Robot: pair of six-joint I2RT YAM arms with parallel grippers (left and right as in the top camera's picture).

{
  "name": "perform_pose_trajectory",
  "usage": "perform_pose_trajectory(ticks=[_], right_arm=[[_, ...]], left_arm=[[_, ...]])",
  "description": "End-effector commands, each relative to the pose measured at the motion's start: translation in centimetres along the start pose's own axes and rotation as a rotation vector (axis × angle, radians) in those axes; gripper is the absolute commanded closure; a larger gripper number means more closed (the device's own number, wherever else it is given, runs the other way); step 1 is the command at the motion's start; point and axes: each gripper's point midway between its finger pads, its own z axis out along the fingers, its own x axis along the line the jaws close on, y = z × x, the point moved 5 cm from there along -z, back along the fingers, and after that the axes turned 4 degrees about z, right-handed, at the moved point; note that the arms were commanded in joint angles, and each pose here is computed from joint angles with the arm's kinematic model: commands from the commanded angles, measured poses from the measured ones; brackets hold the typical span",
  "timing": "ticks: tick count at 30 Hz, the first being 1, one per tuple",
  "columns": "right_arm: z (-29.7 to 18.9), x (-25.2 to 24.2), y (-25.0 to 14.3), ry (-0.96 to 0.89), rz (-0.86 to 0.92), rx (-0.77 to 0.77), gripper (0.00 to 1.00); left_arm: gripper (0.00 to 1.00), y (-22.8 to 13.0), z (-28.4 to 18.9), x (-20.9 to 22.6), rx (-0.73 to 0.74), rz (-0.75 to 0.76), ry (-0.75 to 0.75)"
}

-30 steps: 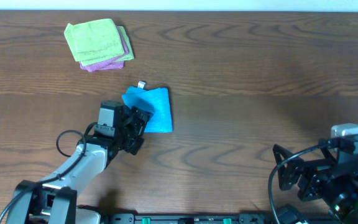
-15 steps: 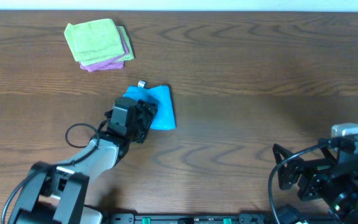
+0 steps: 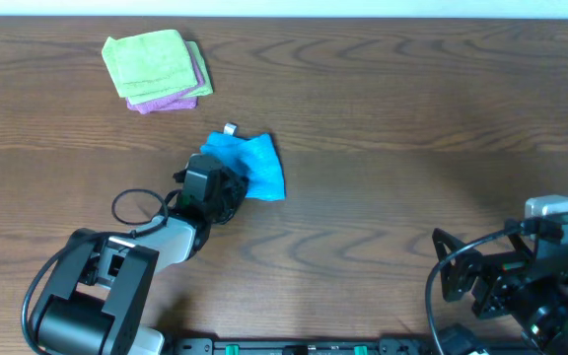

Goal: Fold the cloth
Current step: 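Grasp the folded blue towel's edge with the left gripper, then carry the blue towel with the left gripper onto the green-purple cloth stack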

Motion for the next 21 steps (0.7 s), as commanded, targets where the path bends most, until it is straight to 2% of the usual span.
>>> perform_pose_trajectory(ticks=[1, 7, 11, 15, 21], right_arm=[[0.2, -0.3, -0.1, -0.023, 0.016, 0.000, 0.01], [0.2, -0.6, 0.1, -0.048, 0.016, -0.012, 0.01], [0.2, -0.7, -0.1, -0.056, 0.014, -0.005, 0.01], [0.2, -0.8, -0.2, -0.059, 0.014, 0.001, 0.01], [0.2, -0.8, -0.2, -0.059, 0.014, 0.001, 0.01]], left_arm=[[0.94, 0.8, -0.5, -4.3, 0.009, 0.111, -0.088], [0.94, 4.3, -3.1, -11.9, -0.022, 0.256, -0.059], [0.94, 8.1, -6.1, -16.2, -0.140, 0.320, -0.033], [0.94, 11.7, -8.2, -18.4, -0.239, 0.305, -0.077], [0.94, 16.2, -9.6, -19.0, -0.380, 0.277, -0.142]])
